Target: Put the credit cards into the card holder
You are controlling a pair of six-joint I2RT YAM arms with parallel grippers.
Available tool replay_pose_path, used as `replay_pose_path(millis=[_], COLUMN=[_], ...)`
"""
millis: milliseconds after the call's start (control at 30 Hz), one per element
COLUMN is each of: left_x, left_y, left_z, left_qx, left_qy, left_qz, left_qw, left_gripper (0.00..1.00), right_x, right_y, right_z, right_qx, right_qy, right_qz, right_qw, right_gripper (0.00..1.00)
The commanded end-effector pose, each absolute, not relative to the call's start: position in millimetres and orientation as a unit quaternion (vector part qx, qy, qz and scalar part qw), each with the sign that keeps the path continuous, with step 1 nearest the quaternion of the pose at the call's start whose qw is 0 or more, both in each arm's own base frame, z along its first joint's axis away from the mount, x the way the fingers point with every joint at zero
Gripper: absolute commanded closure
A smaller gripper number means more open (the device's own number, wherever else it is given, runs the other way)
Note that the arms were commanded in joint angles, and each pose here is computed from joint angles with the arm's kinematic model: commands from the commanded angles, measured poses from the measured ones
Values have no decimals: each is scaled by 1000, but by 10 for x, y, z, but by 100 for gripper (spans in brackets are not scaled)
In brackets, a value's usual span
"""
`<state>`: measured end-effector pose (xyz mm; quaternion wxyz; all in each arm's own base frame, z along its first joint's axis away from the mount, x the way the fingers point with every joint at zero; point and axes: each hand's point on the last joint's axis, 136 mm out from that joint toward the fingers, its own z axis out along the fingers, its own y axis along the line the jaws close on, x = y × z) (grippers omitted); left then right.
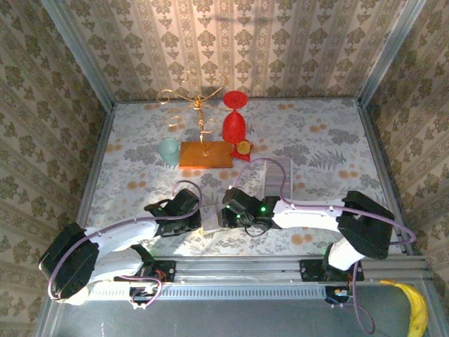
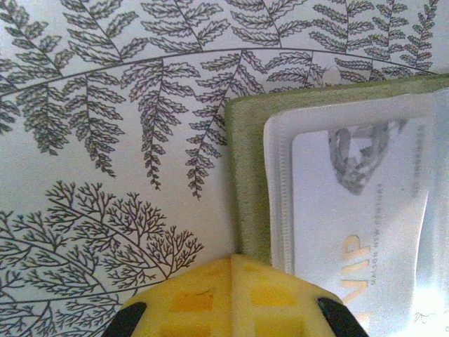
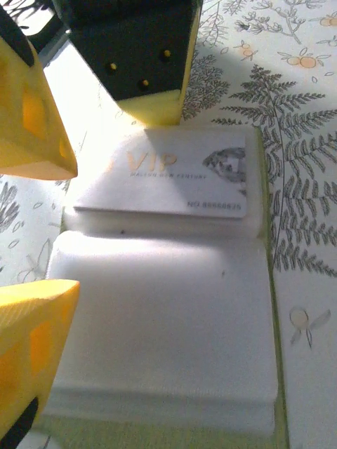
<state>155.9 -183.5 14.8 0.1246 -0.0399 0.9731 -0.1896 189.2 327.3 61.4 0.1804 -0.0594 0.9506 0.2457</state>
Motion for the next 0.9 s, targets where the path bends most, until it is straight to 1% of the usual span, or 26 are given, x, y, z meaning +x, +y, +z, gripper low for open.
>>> replay_pose_path(millis=[0,67,400,567,867], left_x=[1579,1578,1560,1556,1544], left_y=[-2002,-2004,-1997,-1998,-1987], left_z=[130,137,142,143,122], left_qx=[-22,-21,-22,-22,-23], left_qy=[965,965,965,965,965], left_qz=[-228,-229,-231,-232,-231], left_qw=[125,125,123,123,121], left_gripper=[100,100,100,100,100], right_x=[1885,1885,1933,1932,1974], right_y=[2957,2962,3122,3094,3373], right_z=[430,402,361,290,356], right_qx=[-28,-27,-35,-32,-30], right_qy=[964,965,964,967,958], right_qz=[183,182,190,178,228], right_qw=[189,188,183,179,174], right_gripper=[55,53,53,50,45])
